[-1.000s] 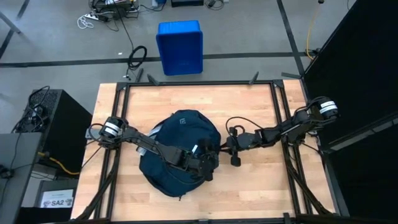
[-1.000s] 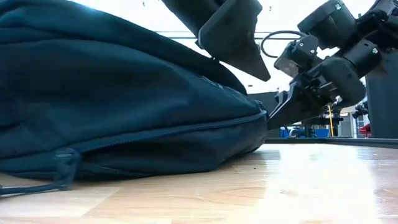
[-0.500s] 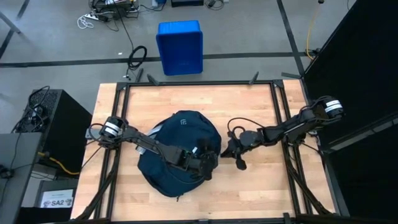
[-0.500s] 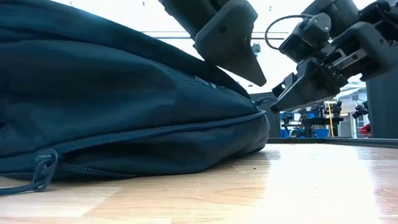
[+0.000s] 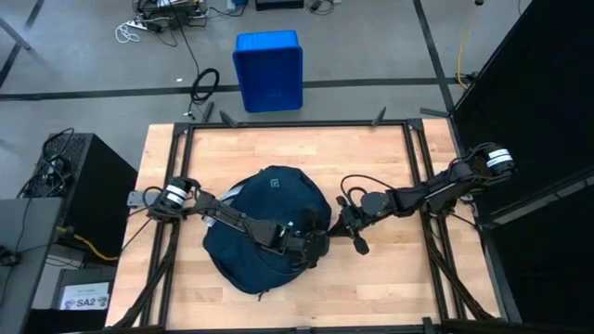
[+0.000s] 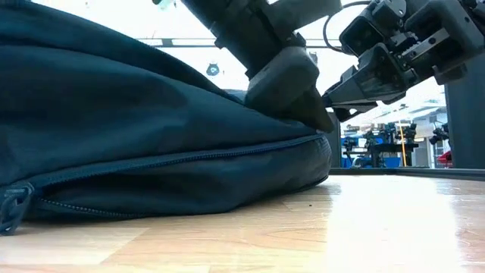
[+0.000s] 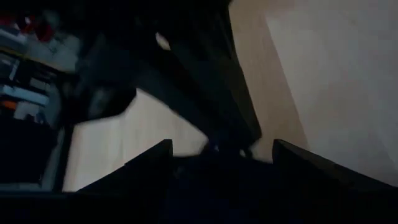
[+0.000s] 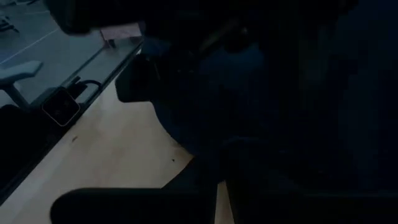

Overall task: Unpack backpack
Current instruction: Close the dark blue backpack

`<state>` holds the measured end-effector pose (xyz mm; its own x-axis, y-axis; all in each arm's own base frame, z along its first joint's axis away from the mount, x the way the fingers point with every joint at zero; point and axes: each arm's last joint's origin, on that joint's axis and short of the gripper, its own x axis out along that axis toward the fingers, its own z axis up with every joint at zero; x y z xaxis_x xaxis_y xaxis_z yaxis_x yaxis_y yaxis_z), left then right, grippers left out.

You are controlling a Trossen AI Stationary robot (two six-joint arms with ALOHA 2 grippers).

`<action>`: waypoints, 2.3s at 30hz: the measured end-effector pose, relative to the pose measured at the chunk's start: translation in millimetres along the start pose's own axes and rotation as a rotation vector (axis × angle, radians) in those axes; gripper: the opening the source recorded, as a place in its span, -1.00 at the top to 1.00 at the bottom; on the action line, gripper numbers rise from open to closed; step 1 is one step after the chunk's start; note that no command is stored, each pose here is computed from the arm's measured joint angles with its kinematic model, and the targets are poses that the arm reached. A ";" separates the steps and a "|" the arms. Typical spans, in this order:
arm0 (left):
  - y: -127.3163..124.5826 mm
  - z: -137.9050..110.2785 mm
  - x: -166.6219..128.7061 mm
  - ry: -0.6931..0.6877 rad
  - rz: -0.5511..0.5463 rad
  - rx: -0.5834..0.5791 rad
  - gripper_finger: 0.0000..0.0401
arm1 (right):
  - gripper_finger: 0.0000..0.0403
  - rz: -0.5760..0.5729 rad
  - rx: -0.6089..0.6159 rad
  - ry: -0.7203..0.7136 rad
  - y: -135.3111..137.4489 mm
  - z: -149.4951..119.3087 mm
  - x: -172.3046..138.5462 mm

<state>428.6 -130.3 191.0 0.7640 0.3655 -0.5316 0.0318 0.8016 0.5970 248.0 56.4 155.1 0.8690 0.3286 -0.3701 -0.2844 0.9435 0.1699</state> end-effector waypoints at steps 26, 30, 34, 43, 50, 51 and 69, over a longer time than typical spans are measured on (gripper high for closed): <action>2.8 2.4 -0.5 -0.003 0.061 0.061 -0.17 | 1.00 0.048 0.006 -0.024 1.7 2.8 0.1; 3.2 2.2 -0.5 0.003 0.078 0.061 -0.16 | 1.00 0.055 0.006 -0.023 1.9 2.8 0.0; 3.7 2.0 -0.5 0.009 0.095 0.057 0.14 | 1.00 0.066 0.005 -0.029 2.3 3.4 0.0; 3.1 2.1 -0.3 -0.001 0.064 0.047 0.93 | 1.00 0.067 0.005 -0.029 2.4 3.4 0.0; 2.5 2.8 -1.5 -0.002 0.071 0.046 0.99 | 0.97 0.077 -0.079 -0.092 6.1 10.6 -2.3; 1.6 3.4 -2.7 -0.005 0.069 0.047 0.99 | 0.96 0.080 -0.101 -0.101 8.6 12.1 -3.6; -15.2 13.9 -40.9 -0.034 0.006 0.056 1.00 | 0.14 -0.264 -0.441 0.006 30.5 3.0 -8.2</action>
<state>405.8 -164.0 212.0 0.7860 0.3533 -0.5073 0.0622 0.7713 0.6335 233.4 82.3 166.0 0.9321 0.0757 -0.3541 -0.2006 0.9222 -0.3307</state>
